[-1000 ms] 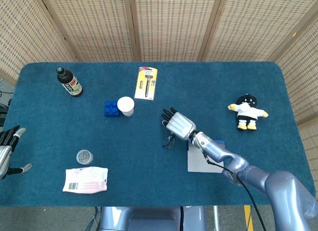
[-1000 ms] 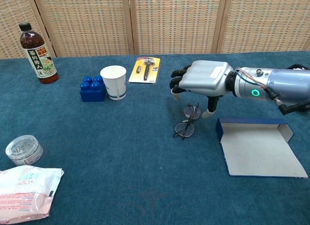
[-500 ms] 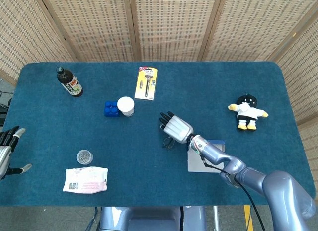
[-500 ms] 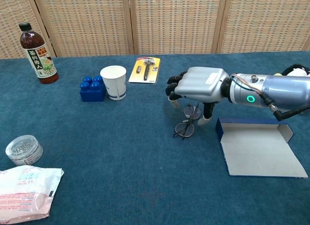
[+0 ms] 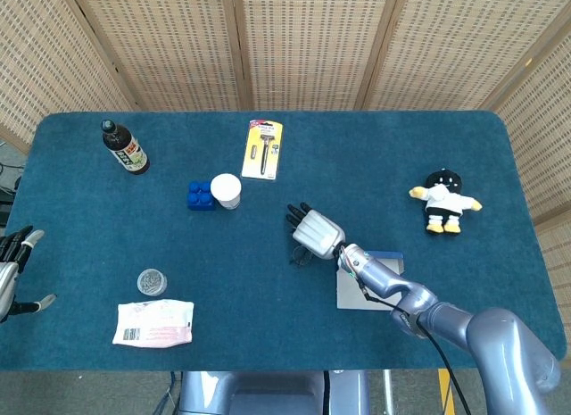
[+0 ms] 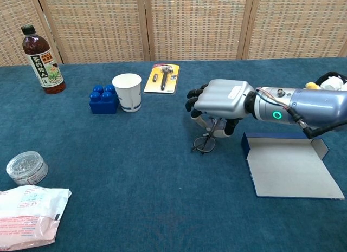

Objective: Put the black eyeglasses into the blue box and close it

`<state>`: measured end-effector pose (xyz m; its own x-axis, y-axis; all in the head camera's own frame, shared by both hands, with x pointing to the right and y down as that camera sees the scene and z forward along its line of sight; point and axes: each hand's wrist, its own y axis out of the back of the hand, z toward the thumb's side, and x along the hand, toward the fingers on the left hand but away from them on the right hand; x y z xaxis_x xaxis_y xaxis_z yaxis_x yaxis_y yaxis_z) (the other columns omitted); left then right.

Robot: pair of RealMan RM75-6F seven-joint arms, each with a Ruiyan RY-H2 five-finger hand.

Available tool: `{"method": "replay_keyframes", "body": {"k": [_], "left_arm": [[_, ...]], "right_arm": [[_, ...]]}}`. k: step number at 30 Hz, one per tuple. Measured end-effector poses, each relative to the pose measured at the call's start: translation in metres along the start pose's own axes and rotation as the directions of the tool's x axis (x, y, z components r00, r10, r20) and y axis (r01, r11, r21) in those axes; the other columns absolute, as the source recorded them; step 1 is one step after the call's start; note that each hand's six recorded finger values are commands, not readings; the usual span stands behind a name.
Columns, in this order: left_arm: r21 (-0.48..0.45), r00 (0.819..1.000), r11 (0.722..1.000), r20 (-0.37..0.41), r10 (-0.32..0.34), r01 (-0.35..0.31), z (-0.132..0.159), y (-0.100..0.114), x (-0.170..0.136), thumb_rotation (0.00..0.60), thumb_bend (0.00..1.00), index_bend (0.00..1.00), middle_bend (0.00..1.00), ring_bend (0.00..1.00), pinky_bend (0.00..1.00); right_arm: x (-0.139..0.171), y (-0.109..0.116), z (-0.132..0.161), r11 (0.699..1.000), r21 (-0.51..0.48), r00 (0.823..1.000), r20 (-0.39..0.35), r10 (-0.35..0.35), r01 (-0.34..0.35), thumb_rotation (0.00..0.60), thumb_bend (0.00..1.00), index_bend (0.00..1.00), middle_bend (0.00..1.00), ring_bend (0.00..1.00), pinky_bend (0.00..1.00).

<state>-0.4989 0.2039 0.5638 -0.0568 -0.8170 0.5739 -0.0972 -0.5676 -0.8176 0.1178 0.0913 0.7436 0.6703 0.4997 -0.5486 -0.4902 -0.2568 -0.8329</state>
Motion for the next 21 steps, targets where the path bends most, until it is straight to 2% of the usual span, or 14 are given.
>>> {"method": "replay_keyframes", "body": {"k": [8,15,21], "left_arm": [[-0.001,1.0,1.0,0.001,-0.005,0.005,-0.0001,-0.0008,0.0004,0.6,0.0,0.0,0.0,0.0,0.0],[-0.002,1.0,1.0,0.0,-0.009,0.009,-0.0001,-0.0015,0.001,0.6,0.0,0.0,0.0,0.0,0.0],[-0.002,1.0,1.0,0.0,-0.009,0.009,-0.0001,-0.0014,0.0008,0.6,0.0,0.0,0.0,0.0,0.0]], "right_arm": [[-0.0006,-0.0042,0.0033,1.0,-0.011,1.0,0.0,0.007,-0.007,0.6,0.47,0.48,0.2,0.08,0.18],[-0.0012,-0.0032,0.0045,1.0,-0.027,1.0,0.003,-0.006,0.006,0.6,0.47,0.59,0.22,0.08,0.18],[-0.0008,-0.0014,0.0028,0.999,-0.044,1.0,0.009,-0.023,0.024,0.6,0.47,0.61,0.23,0.08,0.18]]}}
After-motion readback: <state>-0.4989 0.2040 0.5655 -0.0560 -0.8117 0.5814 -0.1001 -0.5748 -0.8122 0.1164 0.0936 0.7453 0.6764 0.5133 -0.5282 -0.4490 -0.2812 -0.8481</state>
